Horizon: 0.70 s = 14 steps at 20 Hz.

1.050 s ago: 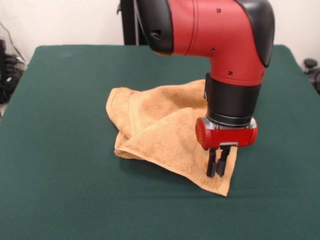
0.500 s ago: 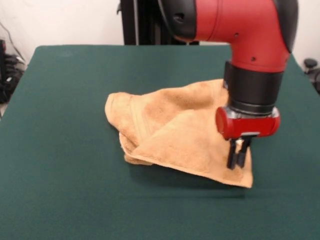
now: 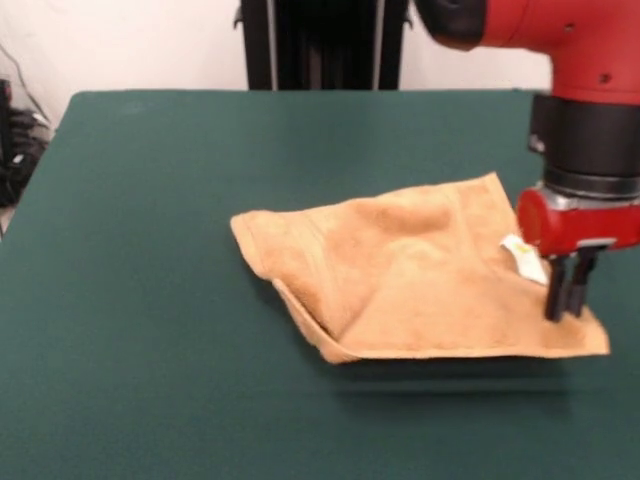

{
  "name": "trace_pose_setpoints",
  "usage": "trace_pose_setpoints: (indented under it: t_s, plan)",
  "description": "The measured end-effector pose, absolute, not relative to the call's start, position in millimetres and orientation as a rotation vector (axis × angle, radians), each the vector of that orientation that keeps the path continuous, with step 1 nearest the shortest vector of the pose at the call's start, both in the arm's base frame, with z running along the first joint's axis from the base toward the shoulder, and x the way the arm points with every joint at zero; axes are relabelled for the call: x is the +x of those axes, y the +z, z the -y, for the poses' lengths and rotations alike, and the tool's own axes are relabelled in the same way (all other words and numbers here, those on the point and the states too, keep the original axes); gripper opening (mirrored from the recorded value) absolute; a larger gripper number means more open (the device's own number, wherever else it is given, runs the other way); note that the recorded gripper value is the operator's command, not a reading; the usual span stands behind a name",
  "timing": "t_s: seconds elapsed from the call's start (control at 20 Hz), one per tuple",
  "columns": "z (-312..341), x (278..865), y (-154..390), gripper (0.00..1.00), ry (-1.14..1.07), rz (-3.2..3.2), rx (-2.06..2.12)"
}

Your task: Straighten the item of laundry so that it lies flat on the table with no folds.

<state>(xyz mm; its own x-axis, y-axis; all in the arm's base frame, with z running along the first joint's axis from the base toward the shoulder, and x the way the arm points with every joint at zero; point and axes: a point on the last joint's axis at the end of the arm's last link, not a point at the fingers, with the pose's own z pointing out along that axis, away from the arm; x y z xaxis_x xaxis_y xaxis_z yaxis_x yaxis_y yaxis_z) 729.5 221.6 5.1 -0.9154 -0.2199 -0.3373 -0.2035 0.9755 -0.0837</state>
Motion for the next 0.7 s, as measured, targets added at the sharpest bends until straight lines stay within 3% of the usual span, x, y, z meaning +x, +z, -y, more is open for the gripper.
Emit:
trace_pose_setpoints:
  t_s: [0.7]
  plan:
    - [-252.8,725.3,20.6,0.00,-0.032,-2.774,-0.263]
